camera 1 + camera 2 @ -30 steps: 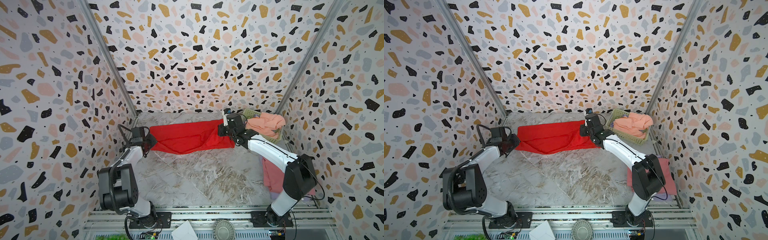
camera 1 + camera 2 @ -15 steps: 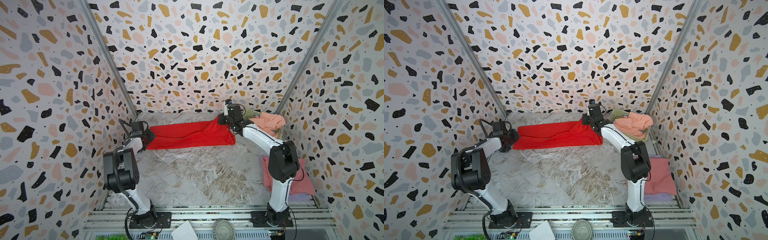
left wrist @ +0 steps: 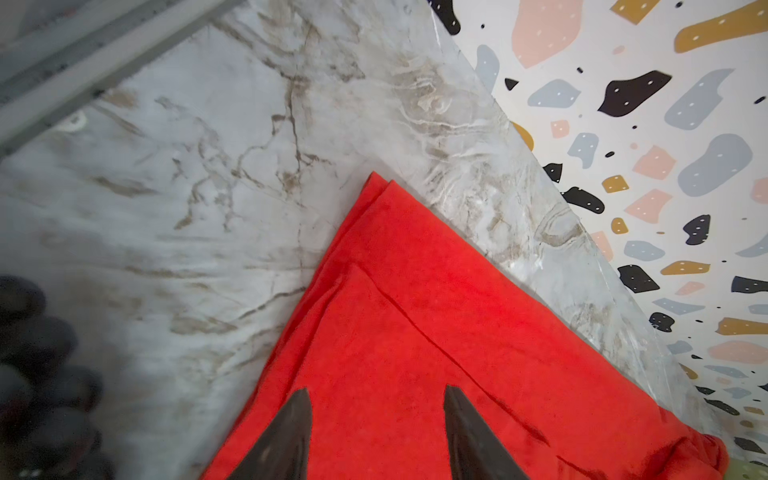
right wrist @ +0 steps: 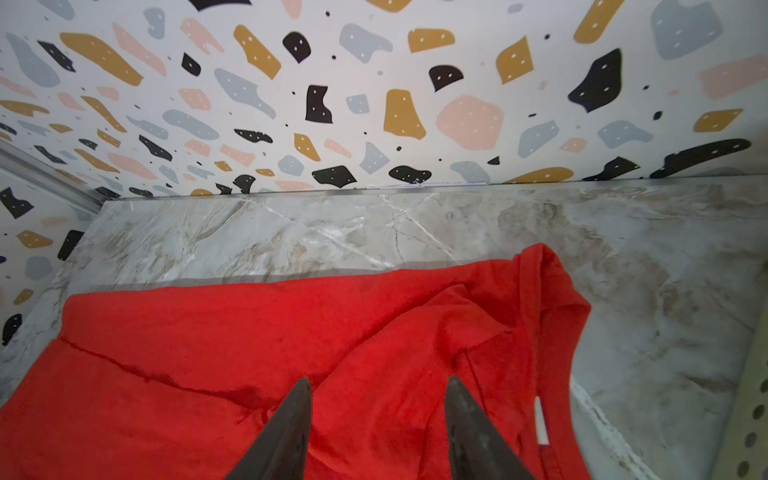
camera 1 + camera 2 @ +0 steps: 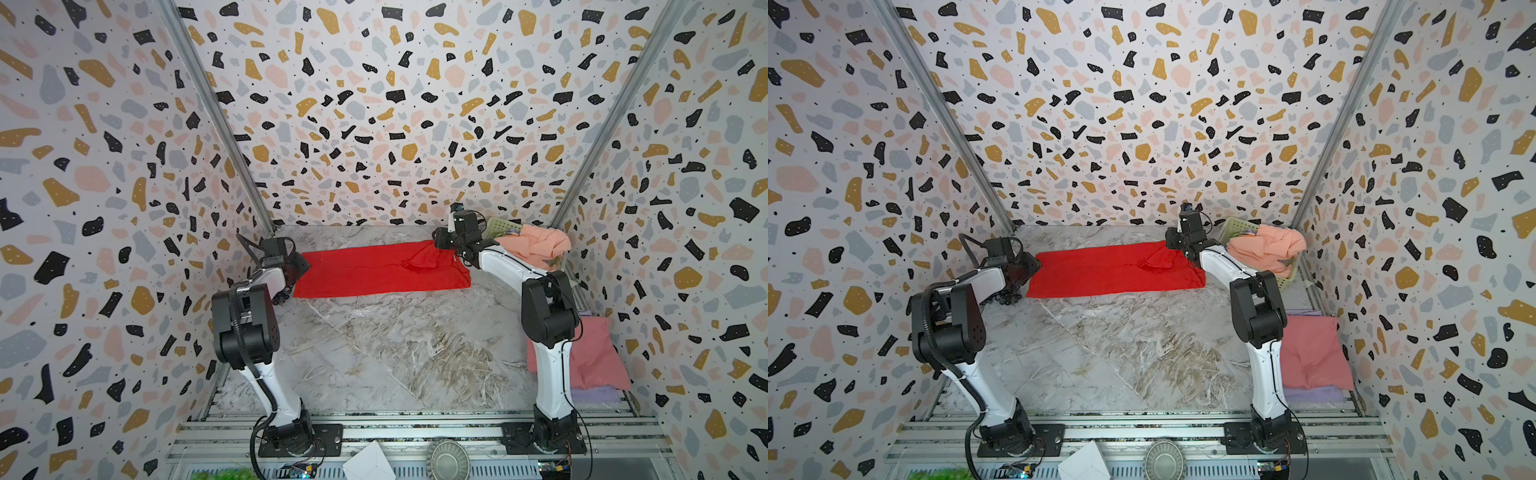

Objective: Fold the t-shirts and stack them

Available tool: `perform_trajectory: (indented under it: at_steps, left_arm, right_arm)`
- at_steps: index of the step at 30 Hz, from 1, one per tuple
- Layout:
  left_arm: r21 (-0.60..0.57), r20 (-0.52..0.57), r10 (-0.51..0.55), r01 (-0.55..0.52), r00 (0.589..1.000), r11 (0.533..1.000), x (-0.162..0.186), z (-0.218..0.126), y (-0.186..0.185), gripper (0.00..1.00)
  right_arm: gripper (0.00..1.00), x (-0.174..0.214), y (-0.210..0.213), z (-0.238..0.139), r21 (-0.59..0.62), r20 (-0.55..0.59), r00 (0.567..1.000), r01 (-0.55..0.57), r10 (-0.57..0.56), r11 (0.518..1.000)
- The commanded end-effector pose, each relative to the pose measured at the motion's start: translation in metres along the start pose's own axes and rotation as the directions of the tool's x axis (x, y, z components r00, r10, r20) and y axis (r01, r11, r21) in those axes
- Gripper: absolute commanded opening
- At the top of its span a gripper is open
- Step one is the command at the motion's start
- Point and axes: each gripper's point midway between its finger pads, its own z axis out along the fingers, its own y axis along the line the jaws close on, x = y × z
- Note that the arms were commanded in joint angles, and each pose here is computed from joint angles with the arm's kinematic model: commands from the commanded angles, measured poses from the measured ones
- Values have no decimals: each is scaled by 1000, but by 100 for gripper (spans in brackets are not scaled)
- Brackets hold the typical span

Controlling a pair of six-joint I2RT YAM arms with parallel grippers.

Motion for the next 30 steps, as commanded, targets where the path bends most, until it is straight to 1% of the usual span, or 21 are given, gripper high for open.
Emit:
perform_trajectory:
  at_steps: [1, 4, 7, 10, 13, 16, 20, 25, 30]
  left_arm:
    - [42, 88, 1, -4, 996, 999, -30, -17, -18, 55]
    - [67, 67, 3, -7, 998, 998, -23, -21, -23, 55]
    - [104, 42, 10, -14, 999, 995, -13, -27, -29, 55]
    - [148, 23, 30, -33, 999, 988, 3, -37, -38, 56]
    - [212, 6, 55, -55, 998, 976, 19, -48, -52, 57]
    - [263, -8, 80, -75, 997, 962, 33, -56, -67, 58]
    - [288, -9, 103, -96, 995, 953, 40, -65, -77, 58]
    - [290, -1, 109, -104, 994, 951, 37, -69, -79, 58]
    - [299, 0, 104, -99, 995, 949, 37, -70, -81, 58]
  right_arm:
    - [53, -38, 10, -32, -30, 90, 996, 6, -4, 1000]
    - [53, -24, 9, -35, -40, 49, 998, -23, 25, 999]
    - [52, 1, 12, -31, -64, -33, 996, -79, 77, 995]
    - [50, 32, 16, -28, -76, -106, 984, -151, 143, 986]
    - [50, 57, 22, -25, -81, -152, 972, -195, 181, 977]
    - [50, 73, 23, -16, -82, -192, 959, -225, 206, 971]
    - [49, 86, 22, -2, -84, -226, 946, -257, 233, 963]
    - [49, 100, 16, 9, -43, -260, 930, -282, 262, 958]
    - [50, 106, 9, 13, 6, -251, 933, -263, 256, 965]
